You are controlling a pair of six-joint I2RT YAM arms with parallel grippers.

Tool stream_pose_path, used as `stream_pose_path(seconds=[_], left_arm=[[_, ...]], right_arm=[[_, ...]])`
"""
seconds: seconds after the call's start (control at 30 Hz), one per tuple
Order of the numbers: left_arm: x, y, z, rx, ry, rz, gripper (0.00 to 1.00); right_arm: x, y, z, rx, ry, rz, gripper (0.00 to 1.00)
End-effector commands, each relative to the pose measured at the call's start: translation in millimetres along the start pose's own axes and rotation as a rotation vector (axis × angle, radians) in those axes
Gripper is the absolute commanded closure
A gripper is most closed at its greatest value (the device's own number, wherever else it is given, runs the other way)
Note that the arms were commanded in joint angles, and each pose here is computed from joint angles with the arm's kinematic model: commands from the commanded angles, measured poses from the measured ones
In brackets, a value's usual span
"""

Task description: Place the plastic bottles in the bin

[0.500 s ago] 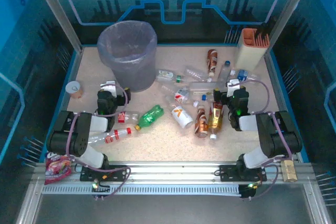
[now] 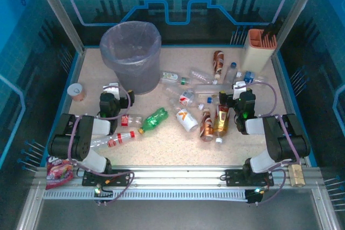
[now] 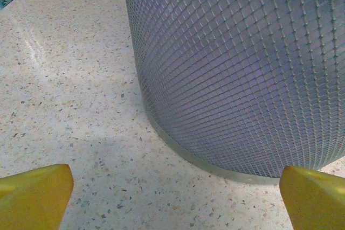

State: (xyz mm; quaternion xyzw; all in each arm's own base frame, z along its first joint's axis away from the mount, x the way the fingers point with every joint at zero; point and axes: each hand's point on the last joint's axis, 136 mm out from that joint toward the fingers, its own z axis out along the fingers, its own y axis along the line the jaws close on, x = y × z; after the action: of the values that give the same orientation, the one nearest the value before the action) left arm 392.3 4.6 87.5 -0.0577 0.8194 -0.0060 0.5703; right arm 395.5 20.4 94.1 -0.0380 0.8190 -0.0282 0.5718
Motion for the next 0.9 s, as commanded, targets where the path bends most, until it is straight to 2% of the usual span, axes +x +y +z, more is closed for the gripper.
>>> stream_pose_path(seconds=[0.0, 0.2, 0.3, 0.47, 0.57, 0.63, 0.77, 0.87], left_arm=[[-8.6, -2.0, 2.8, 0.017, -0.015, 0.003, 0.01], [-12.0, -0.4, 1.4, 0.012, -0.023, 0.000, 0.01], [-27.6, -5.2, -12.1, 0.036, -0.033, 0.004, 0.01], [-49.8, 0.5, -37.3, -0.012, -0.023, -0.031, 0.01], [-60.6, 3.3, -63.5, -0.049, 0.032, -0.119, 0.01], [-68.7, 0.0, -86.1, -0.044, 0.082, -0.224, 0.01], [-74.0, -23.4, -121.3, 0.030, 0.197, -0.317, 0.01], [-73.2, -50.9, -138.2, 0.120, 0.307, -0.350, 0.01]], right_arm=[[-5.1, -5.2, 0.6, 0.013, -0.027, 0.022, 0.00], [-5.5, -6.2, 0.2, 0.013, -0.031, 0.025, 0.00], [-11.3, -9.1, -1.8, 0.023, -0.027, 0.033, 0.00], [-34.0, -12.5, -16.4, 0.056, 0.013, 0.027, 0.00], [-47.6, -14.1, -38.6, 0.096, 0.129, 0.052, 0.00], [-51.5, -13.8, -61.4, 0.109, 0.231, 0.119, 0.00], [-37.6, -7.4, -109.1, 0.090, 0.467, 0.218, 0.01], [-22.8, 12.1, -142.4, 0.020, 0.651, 0.258, 0.05]])
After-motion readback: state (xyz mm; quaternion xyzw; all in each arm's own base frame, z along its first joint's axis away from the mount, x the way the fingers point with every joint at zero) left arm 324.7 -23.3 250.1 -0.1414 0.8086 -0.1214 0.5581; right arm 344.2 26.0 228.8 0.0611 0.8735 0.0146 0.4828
